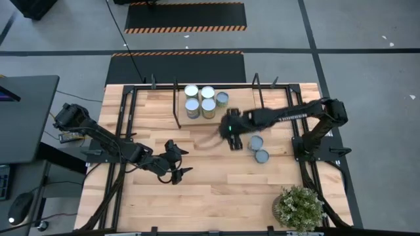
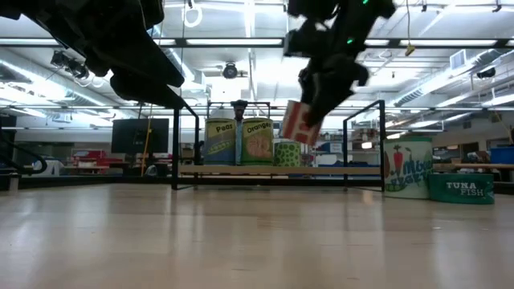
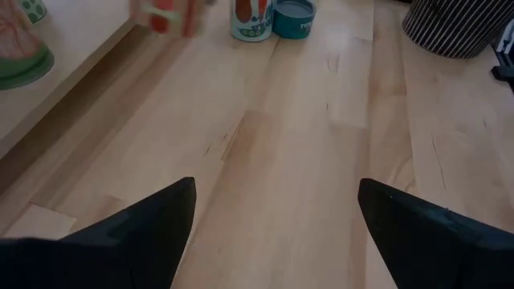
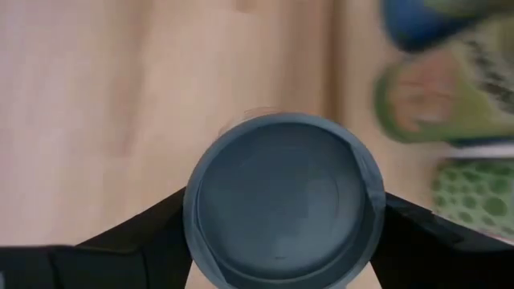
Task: Pick and place cans onto a shelf
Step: Put the canned tomatoes on the shelf
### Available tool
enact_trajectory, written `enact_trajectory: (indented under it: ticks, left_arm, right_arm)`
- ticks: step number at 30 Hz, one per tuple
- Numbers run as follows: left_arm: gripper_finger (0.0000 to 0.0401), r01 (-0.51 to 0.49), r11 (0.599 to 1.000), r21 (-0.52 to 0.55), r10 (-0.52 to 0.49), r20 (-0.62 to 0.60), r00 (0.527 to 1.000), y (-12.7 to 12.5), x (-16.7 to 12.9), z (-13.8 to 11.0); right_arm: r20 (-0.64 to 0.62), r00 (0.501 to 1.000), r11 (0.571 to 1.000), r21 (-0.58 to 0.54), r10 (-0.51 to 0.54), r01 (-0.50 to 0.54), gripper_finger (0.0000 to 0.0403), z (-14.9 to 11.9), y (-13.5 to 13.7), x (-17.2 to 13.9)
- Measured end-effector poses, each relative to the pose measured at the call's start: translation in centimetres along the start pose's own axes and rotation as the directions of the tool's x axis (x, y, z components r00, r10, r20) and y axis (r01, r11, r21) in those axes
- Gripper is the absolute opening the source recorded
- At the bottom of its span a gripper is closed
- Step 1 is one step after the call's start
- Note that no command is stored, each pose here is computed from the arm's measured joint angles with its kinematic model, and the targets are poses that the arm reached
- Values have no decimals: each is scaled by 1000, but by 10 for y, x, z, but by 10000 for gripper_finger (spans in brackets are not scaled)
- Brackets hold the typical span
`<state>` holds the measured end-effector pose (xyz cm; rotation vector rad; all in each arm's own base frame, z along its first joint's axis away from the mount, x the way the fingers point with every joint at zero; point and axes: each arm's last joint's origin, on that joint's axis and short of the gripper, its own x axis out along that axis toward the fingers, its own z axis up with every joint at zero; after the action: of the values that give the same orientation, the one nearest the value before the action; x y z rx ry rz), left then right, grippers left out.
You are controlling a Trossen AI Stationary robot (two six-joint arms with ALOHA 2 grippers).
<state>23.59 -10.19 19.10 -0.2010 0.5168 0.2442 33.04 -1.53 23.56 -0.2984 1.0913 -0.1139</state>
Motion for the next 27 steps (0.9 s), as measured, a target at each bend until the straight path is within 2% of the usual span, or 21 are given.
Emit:
enact_trajectory:
  ticks: [5, 10, 16, 19, 27]
  left_arm:
    - [354, 0, 1000, 1, 0, 0, 1000, 0, 0, 0]
    - [354, -4, 1000, 8, 4, -2, 1000, 1, 0, 0]
    - [354, -14, 1000, 4, 14, -2, 1000, 3, 2, 1]
    - [354, -13, 1000, 6, 13, -3, 1000, 2, 1, 1]
    - [354, -13, 1000, 7, 13, -5, 1000, 3, 1, 1]
  right_arm:
    - [9, 1000, 987, 160, -22, 20, 307, -11, -52, 12]
    - [-47, 999, 974, 224, -9, 20, 306, -11, -81, 26]
    - [-167, 985, 972, 235, 29, 12, 305, 5, -98, 48]
    - [-175, 984, 969, 248, 31, 14, 305, 14, -104, 54]
    - [-200, 979, 962, 273, 38, 18, 326, 13, -115, 59]
